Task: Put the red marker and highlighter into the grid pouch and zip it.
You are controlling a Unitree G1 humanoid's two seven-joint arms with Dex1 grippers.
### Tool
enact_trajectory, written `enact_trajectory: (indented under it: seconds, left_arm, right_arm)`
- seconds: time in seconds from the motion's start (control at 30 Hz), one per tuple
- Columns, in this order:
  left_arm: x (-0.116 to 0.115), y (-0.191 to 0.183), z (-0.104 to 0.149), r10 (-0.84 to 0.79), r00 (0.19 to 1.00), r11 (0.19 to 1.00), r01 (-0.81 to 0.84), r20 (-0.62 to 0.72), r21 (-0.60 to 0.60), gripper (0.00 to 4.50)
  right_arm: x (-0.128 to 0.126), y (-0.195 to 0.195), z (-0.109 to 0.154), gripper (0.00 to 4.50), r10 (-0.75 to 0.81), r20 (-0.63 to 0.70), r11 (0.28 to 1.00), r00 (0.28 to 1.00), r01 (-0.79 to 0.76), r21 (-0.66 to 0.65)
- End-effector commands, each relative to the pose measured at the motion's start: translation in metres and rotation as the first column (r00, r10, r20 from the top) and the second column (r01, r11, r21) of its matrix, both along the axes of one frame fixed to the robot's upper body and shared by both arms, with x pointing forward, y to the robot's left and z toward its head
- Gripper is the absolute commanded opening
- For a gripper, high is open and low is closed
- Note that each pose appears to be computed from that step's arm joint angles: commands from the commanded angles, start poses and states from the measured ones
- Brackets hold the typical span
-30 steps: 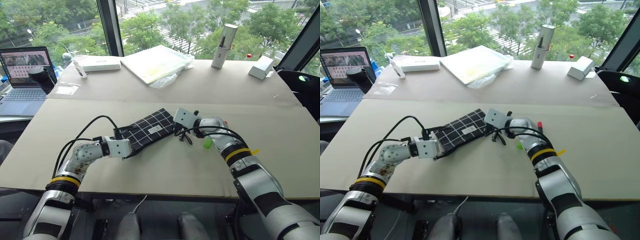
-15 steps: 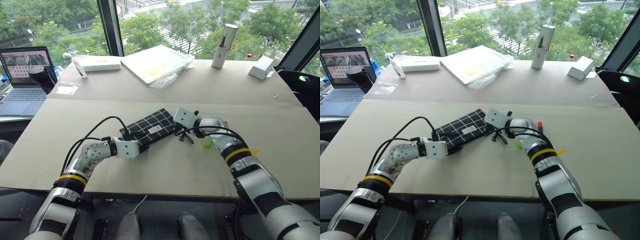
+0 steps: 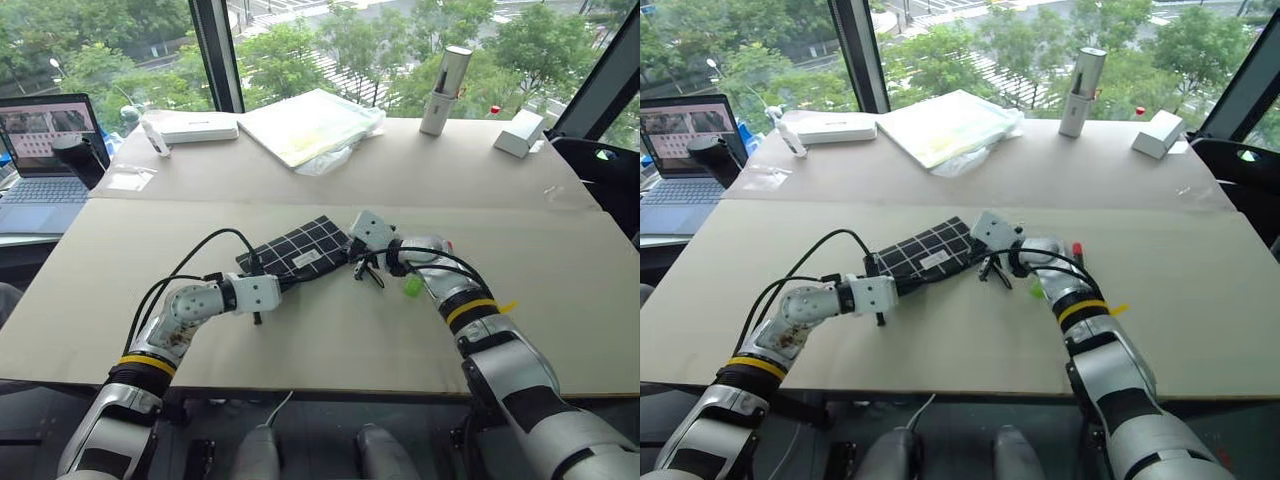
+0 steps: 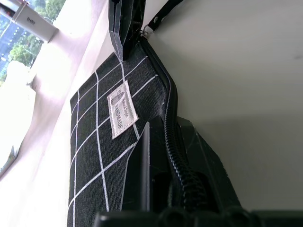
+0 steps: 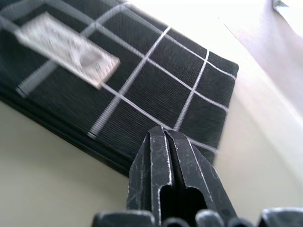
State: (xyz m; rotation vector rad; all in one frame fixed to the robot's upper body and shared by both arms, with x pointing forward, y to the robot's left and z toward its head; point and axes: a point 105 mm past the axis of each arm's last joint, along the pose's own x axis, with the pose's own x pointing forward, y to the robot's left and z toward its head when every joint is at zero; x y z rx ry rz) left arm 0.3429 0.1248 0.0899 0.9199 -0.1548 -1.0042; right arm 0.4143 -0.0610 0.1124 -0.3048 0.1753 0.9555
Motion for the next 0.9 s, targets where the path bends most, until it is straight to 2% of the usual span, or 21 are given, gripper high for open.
enact_trajectory:
  seconds: [0.03,0.2,0.27,0.3,0.43,0.53,0.9]
  left_arm:
    - [-0.004,-0.004,-0.004,0.024,0.998,0.997,-0.029,-0.065,-0.076,0.00]
    - [-0.003,-0.012,0.018,0.044,0.994,0.969,-0.067,-0.098,-0.239,0.00]
    - [-0.003,-0.015,0.027,0.045,0.993,0.953,-0.075,-0.109,-0.293,0.00]
    - [-0.003,-0.016,0.031,0.045,0.992,0.946,-0.079,-0.115,-0.314,0.00]
    - [-0.005,-0.015,0.041,0.044,0.991,0.935,-0.087,-0.130,-0.344,0.00]
    - [-0.005,-0.013,0.044,0.055,0.989,0.933,-0.099,-0.137,-0.346,0.00]
    - [-0.005,-0.015,0.043,0.055,0.987,0.934,-0.104,-0.151,-0.342,0.00]
  right_arm:
    - [-0.001,-0.001,0.065,1.52,0.037,0.009,0.954,0.999,-0.038,0.296]
    - [0.004,-0.031,0.119,3.20,-0.029,0.000,0.861,1.000,0.025,0.508]
    - [0.000,-0.044,0.126,3.20,-0.033,0.003,0.858,0.999,0.027,0.512]
    - [-0.003,-0.050,0.123,3.20,-0.036,0.018,0.879,0.999,0.023,0.475]
    - [-0.009,-0.067,0.085,3.20,-0.086,0.039,0.971,0.996,0.075,0.229]
    - [-0.014,-0.076,0.059,3.20,-0.101,0.052,0.993,0.994,0.097,0.067]
    - [-0.015,-0.063,0.041,3.20,-0.115,-0.003,0.991,0.993,0.115,0.068]
